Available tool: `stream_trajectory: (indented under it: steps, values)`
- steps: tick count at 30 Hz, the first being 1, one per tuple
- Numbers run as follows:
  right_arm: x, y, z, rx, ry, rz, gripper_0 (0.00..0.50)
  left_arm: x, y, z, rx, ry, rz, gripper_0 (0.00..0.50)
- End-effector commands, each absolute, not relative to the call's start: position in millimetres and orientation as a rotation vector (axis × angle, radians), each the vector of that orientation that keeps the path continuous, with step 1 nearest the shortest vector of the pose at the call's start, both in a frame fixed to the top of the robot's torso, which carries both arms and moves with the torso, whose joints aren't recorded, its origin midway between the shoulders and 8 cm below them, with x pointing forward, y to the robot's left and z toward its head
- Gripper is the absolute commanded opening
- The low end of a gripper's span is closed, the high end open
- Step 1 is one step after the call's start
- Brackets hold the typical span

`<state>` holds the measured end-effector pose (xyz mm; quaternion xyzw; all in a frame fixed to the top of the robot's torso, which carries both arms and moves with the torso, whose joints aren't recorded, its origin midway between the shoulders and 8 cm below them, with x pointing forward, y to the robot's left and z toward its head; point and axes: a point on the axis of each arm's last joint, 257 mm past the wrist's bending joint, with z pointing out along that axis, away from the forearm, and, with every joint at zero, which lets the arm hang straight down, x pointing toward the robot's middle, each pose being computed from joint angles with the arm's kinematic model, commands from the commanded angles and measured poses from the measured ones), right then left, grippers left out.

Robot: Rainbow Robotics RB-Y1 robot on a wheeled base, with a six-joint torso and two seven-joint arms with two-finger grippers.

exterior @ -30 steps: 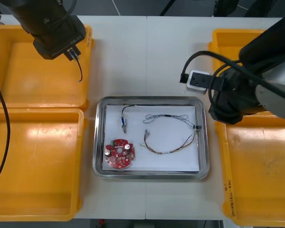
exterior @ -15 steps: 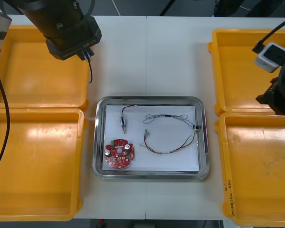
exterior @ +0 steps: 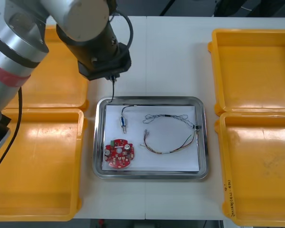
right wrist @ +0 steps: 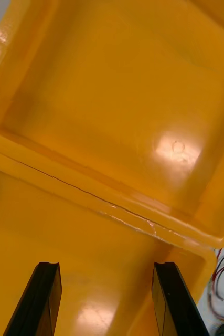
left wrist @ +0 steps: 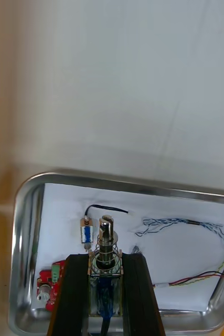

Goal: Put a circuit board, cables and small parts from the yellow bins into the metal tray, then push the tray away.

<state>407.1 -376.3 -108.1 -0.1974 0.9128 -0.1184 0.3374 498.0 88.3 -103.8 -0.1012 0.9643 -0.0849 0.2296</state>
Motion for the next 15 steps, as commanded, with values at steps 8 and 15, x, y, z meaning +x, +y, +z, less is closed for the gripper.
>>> stream_trajectory:
  steps: [8,15]
  values:
    - [375,-397,-141,-0.094,2.486,-0.179,0.5,463,35,-170,-0.137,2.721,-0.214,0.001]
    - [362,-393,-161,0.04,2.534,-0.102,0.5,458,31,-208,-0.092,2.708,-0.167,0.003]
